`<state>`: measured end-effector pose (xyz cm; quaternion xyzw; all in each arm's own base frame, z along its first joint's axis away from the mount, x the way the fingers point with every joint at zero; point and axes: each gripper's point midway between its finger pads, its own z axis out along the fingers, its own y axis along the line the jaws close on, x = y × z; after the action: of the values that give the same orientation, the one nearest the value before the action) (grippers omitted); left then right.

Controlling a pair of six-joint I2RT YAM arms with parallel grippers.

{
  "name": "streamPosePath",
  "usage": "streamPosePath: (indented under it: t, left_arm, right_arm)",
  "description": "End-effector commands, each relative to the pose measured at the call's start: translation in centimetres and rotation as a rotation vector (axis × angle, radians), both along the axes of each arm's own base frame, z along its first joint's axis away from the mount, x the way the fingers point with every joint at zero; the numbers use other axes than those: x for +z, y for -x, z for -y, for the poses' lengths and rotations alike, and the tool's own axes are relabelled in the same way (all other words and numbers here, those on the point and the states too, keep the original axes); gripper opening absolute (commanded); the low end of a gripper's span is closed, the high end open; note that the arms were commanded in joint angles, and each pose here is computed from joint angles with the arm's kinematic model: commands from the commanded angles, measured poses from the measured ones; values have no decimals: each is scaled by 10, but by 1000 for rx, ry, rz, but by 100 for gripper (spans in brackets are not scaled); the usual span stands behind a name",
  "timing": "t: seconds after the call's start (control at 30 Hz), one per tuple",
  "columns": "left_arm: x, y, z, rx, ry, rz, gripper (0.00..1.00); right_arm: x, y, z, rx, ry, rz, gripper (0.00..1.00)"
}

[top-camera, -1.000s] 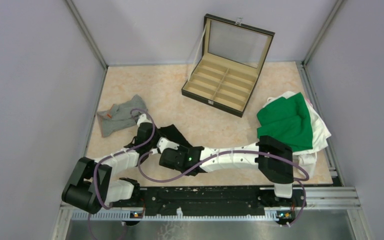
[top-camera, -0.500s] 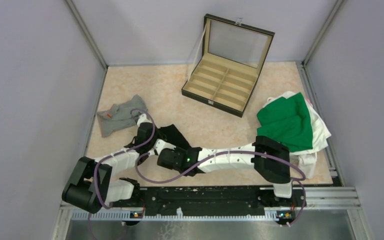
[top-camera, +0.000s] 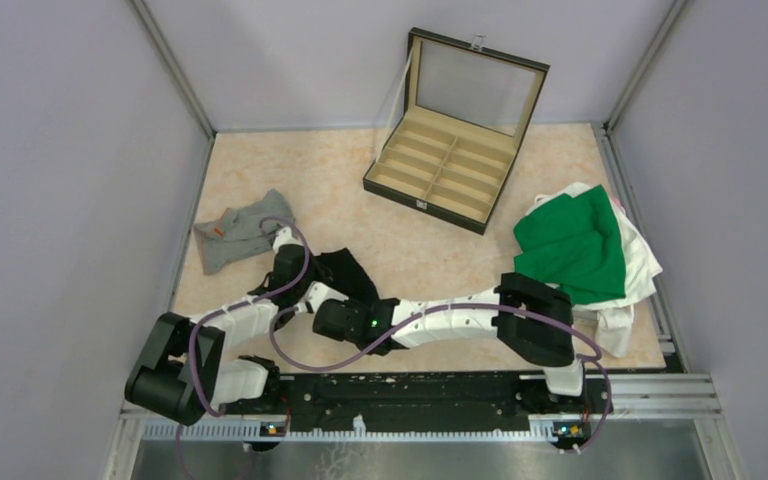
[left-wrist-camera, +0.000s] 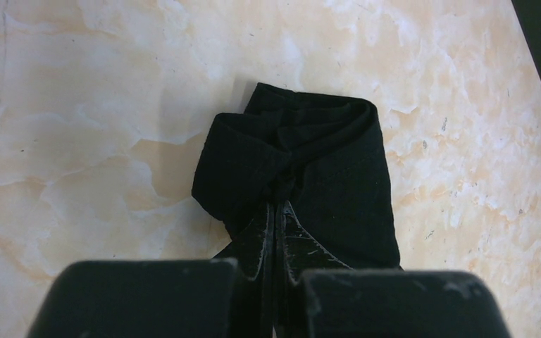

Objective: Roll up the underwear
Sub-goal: Fold the underwear at the center of the board.

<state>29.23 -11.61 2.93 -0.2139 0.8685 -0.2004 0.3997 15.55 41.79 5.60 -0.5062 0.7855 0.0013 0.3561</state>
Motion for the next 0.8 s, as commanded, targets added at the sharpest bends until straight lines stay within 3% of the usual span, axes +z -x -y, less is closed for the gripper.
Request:
streamPosePath:
  t: [0.0,0.37,0.77]
  left_arm:
    - [-7,2,-6,8,-38,-16,0]
    - [17,-13,-11,18,-28,33,0]
    - [53,-33,-28,64,8,121,0]
  right_arm:
    - [-22,13,-8,14,-30,-44,0]
    - [-69,20,11,-41,-14,-106,0]
    - [-80,23,40,-75,15,-133,0]
